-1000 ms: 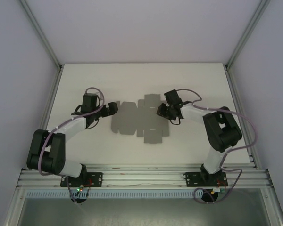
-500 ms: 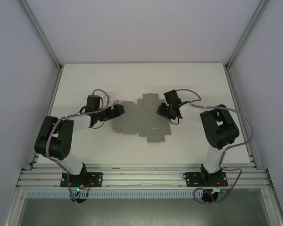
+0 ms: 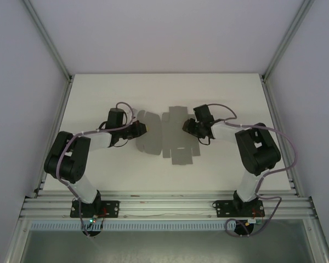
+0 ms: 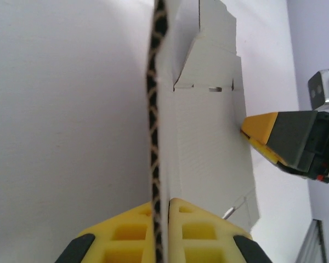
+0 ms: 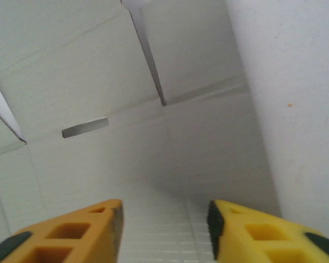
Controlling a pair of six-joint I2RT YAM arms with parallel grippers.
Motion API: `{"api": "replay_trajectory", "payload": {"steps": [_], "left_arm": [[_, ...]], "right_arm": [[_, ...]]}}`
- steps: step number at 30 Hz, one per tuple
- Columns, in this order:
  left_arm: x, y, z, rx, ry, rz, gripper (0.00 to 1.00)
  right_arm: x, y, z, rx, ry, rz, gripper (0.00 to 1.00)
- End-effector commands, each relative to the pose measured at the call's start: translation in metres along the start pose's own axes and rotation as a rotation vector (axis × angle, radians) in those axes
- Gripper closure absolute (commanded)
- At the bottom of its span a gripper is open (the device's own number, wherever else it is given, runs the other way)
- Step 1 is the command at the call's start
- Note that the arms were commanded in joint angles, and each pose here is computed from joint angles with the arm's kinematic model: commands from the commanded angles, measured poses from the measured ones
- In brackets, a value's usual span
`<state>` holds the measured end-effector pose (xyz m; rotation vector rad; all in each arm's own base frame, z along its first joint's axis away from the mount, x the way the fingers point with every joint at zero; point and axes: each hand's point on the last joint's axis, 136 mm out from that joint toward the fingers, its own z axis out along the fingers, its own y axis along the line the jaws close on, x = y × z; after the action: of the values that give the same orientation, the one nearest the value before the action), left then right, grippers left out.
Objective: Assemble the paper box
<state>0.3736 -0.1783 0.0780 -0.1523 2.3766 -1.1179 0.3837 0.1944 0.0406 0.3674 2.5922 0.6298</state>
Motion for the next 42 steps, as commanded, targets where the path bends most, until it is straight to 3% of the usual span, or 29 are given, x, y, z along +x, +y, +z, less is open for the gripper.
{"api": "replay_trajectory", "payload": {"steps": [1, 6, 10, 15, 19, 22, 26, 30, 37, 40, 41, 42], "left_arm": [[-0.032, -0.032, -0.016, 0.038, -0.116, 0.089, 1.00], [-0.057, -0.083, -0.050, 0.155, -0.233, 0.142, 1.00], [-0.066, -0.128, -0.082, 0.267, -0.284, 0.187, 1.00], [-0.068, -0.170, -0.118, 0.378, -0.330, 0.228, 1.00], [-0.066, -0.184, -0.135, 0.405, -0.351, 0.239, 1.00], [-0.063, -0.187, -0.140, 0.414, -0.357, 0.247, 1.00], [-0.059, -0.184, -0.141, 0.406, -0.357, 0.240, 1.00], [-0.057, -0.181, -0.140, 0.405, -0.354, 0.235, 1.00], [-0.055, -0.164, -0.132, 0.340, -0.349, 0.211, 1.00], [-0.053, -0.153, -0.128, 0.290, -0.344, 0.203, 1.00], [-0.052, -0.145, -0.126, 0.251, -0.346, 0.193, 0.86], [-0.052, -0.133, -0.124, 0.195, -0.349, 0.183, 0.53]], "right_arm": [[-0.013, -0.007, -0.034, -0.005, -0.034, 0.001, 0.40], [-0.036, 0.003, -0.091, -0.145, -0.132, -0.041, 0.05], [-0.044, 0.010, -0.132, -0.329, -0.168, -0.045, 0.02], [-0.039, 0.031, -0.163, -0.545, -0.153, -0.106, 0.06], [-0.036, 0.051, -0.180, -0.659, -0.144, -0.152, 0.17], [-0.037, 0.061, -0.189, -0.719, -0.150, -0.182, 0.30], [-0.041, 0.064, -0.193, -0.718, -0.169, -0.209, 0.49], [-0.042, 0.069, -0.197, -0.744, -0.183, -0.250, 0.61], [-0.045, 0.066, -0.194, -0.706, -0.204, -0.286, 1.00], [-0.045, 0.054, -0.185, -0.612, -0.204, -0.314, 1.00], [-0.043, 0.050, -0.182, -0.581, -0.198, -0.335, 1.00], [-0.040, 0.044, -0.176, -0.537, -0.189, -0.372, 1.00]]}}
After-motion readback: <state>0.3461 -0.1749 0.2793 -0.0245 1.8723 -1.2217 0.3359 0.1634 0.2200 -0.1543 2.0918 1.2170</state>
